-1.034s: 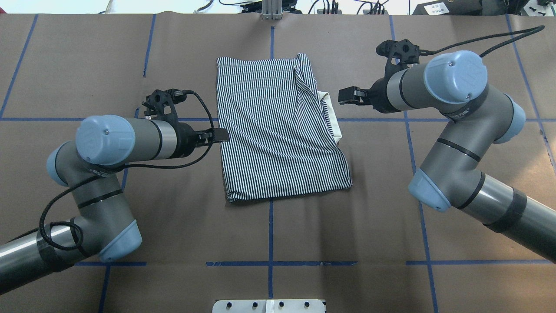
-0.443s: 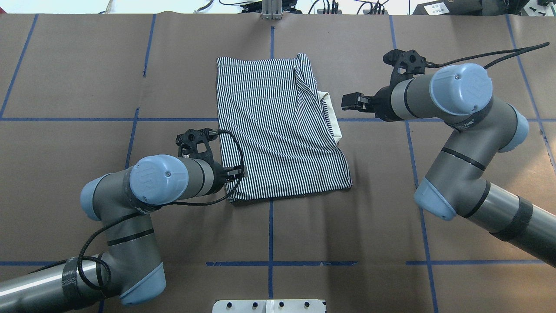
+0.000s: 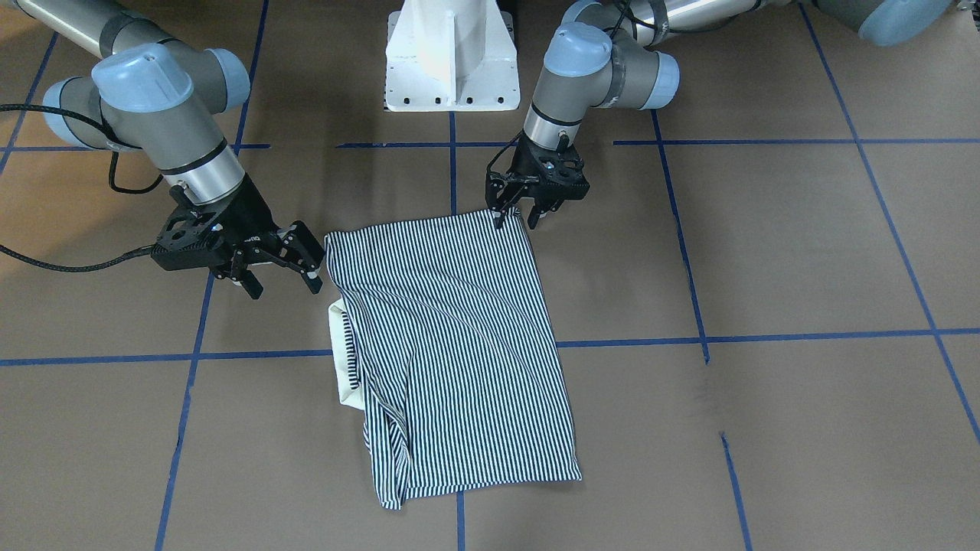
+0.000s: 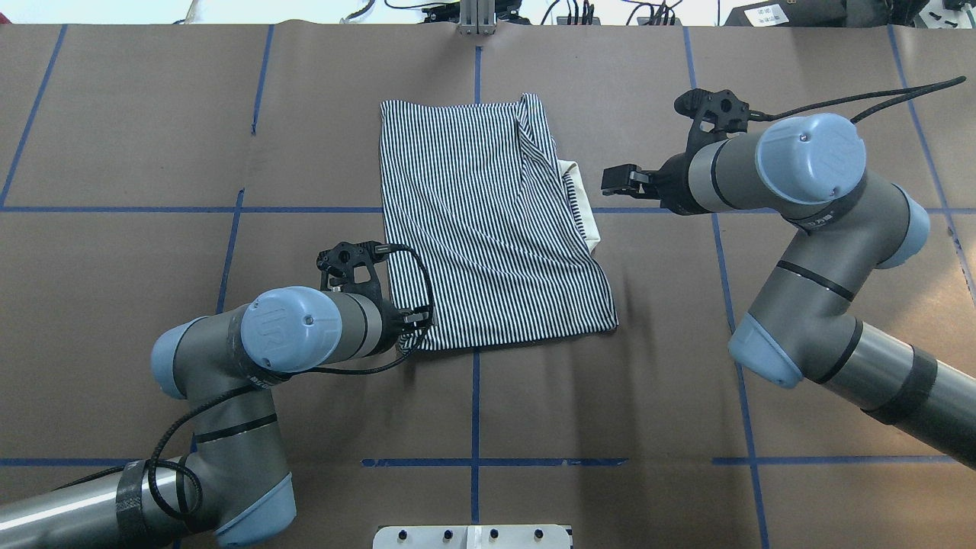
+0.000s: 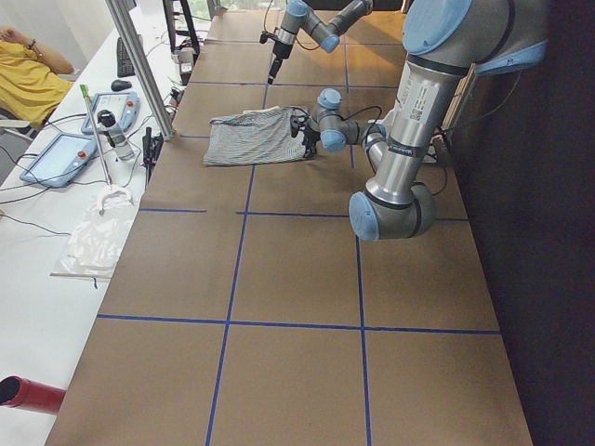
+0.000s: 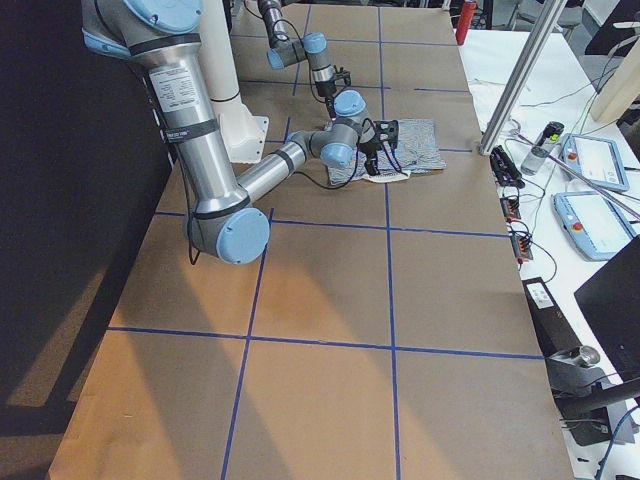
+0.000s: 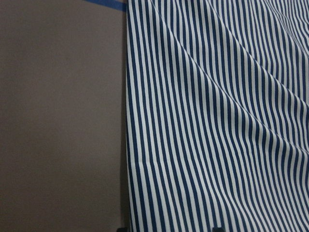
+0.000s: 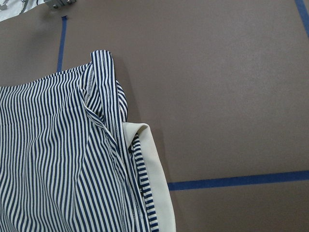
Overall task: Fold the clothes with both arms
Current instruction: 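Position the left gripper at the shirt's near edge while the right gripper hovers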
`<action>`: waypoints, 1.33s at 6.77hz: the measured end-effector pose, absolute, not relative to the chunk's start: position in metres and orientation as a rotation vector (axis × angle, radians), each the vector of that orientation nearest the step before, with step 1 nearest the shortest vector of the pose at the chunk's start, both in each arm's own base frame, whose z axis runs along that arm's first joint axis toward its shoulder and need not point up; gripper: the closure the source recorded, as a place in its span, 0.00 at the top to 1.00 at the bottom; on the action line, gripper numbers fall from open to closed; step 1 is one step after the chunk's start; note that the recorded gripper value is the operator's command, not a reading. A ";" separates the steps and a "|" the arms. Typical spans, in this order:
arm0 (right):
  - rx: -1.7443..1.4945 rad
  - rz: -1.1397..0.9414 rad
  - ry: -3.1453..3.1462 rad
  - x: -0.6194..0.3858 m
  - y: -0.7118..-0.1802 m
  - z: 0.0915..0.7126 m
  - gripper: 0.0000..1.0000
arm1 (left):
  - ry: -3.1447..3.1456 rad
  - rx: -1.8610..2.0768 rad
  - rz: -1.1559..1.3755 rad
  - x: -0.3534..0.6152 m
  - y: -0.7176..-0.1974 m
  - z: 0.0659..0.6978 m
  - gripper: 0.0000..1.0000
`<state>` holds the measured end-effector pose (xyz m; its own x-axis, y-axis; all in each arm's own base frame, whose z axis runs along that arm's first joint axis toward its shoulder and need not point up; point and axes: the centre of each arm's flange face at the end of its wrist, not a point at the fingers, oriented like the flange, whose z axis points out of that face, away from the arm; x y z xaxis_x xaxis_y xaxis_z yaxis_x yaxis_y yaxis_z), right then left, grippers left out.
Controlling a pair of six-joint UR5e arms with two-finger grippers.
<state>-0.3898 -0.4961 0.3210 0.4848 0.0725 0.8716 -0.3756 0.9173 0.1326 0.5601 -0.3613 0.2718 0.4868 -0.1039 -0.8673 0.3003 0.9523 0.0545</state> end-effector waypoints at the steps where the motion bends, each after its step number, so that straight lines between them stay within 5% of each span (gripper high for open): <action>1: 0.325 0.278 -1.031 -0.390 -0.496 0.322 1.00 | 1.034 0.205 -0.241 0.563 -0.357 0.272 0.66; 3: 0.324 0.279 -1.028 -0.389 -0.496 0.324 1.00 | 1.034 0.197 -0.228 0.568 -0.349 0.273 0.60; 5: 0.325 0.281 -1.024 -0.389 -0.495 0.326 1.00 | 1.034 0.196 -0.226 0.570 -0.347 0.273 0.12; 6: 0.326 0.282 -1.023 -0.388 -0.496 0.327 1.00 | 1.034 0.196 -0.226 0.570 -0.347 0.273 0.00; 9: 0.332 0.283 -1.016 -0.393 -0.493 0.328 0.99 | 1.024 0.223 -0.243 0.567 -0.350 0.276 0.00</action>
<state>-0.3930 -0.4928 0.3284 0.4979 0.0764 0.8638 -0.3809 0.9142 0.1386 0.5675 -0.3497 0.2763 0.4972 -0.0952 -0.8624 0.3023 0.9507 0.0693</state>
